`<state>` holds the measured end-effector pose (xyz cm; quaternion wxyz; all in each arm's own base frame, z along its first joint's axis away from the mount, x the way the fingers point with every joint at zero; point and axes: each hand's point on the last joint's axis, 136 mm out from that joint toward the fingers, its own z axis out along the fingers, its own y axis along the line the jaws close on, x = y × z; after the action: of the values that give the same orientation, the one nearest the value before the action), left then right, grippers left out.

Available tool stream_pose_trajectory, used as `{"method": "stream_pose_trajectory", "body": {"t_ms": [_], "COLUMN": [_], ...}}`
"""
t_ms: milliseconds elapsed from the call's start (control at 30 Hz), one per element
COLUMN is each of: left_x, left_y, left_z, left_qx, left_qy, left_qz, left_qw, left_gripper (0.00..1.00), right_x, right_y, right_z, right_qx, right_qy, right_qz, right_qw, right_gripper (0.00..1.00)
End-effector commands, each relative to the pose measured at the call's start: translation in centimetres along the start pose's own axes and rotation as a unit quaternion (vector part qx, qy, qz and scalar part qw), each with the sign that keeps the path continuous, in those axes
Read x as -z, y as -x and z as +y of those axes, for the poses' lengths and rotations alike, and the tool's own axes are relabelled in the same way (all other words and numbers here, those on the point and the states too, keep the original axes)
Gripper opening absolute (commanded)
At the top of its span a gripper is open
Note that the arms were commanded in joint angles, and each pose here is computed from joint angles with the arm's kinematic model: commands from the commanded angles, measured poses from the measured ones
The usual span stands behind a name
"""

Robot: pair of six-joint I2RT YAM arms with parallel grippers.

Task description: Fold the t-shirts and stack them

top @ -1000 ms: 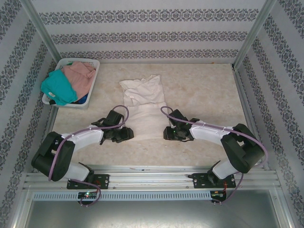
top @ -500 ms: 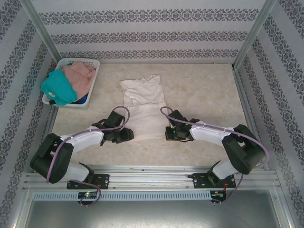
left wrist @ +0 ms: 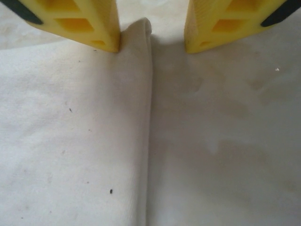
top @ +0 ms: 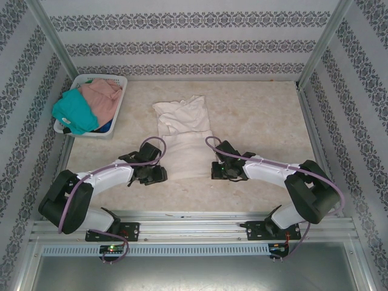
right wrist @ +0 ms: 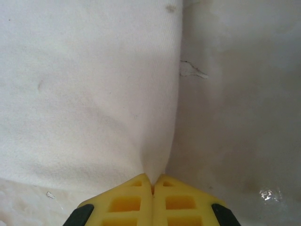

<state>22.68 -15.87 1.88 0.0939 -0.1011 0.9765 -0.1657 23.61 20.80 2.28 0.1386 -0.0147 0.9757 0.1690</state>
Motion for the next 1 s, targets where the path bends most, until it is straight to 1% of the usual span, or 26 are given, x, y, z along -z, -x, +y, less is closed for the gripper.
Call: {"method": "stream_pose_trajectory", "body": {"t_ms": [0, 33, 133, 200, 300, 433, 600, 667, 767, 967], "left_x": [-0.8, -0.7, -0.1, 0.5, 2.0, 5.5, 9.1, 10.4, 11.5, 13.3], "left_y": [-1.5, -1.6, -1.5, -1.6, -1.4, -0.6, 0.3, 1.0, 2.1, 6.6], "left_z": [-2.4, -2.7, -4.3, -4.9, -4.9, -5.1, -5.8, -6.4, -7.3, -8.6], "left_qx": [-0.009, -0.007, -0.005, -0.007, -0.010, -0.017, -0.031, -0.040, -0.047, -0.057], "left_qy": [-0.056, -0.068, -0.118, -0.138, -0.133, -0.131, -0.137, -0.141, -0.147, -0.140], "left_qz": [0.027, 0.026, 0.019, 0.019, 0.005, -0.030, -0.065, -0.082, -0.100, -0.139], "left_qw": [0.998, 0.997, 0.993, 0.990, 0.991, 0.991, 0.988, 0.986, 0.983, 0.979], "left_gripper": [0.32, 0.25, 0.07, 0.00, 0.00, 0.00, 0.00, 0.00, 0.00, 0.00], "right_x": [0.6, 0.8, 1.8, 2.5, 4.1, 6.9, 11.0, 12.7, 13.9, 14.7], "right_y": [-0.5, -0.4, -0.1, 0.0, 0.1, 0.5, 2.0, 3.0, 4.8, 9.9], "right_z": [0.3, 0.5, 0.8, 0.9, 1.2, 1.6, 2.6, 3.5, 4.1, 5.5], "right_qx": [0.004, 0.006, 0.009, 0.009, 0.009, 0.013, 0.021, 0.029, 0.035, 0.038], "right_qy": [0.006, 0.009, 0.016, 0.019, 0.025, 0.035, 0.050, 0.058, 0.057, 0.058], "right_qz": [-0.003, -0.005, -0.014, -0.021, -0.032, -0.059, -0.102, -0.119, -0.142, -0.164], "right_qw": [1.000, 1.000, 1.000, 1.000, 0.999, 0.998, 0.993, 0.991, 0.988, 0.984], "right_gripper": [0.04, 0.04, 0.02, 0.01, 0.00, 0.00, 0.00, 0.00, 0.00, 0.00]}}
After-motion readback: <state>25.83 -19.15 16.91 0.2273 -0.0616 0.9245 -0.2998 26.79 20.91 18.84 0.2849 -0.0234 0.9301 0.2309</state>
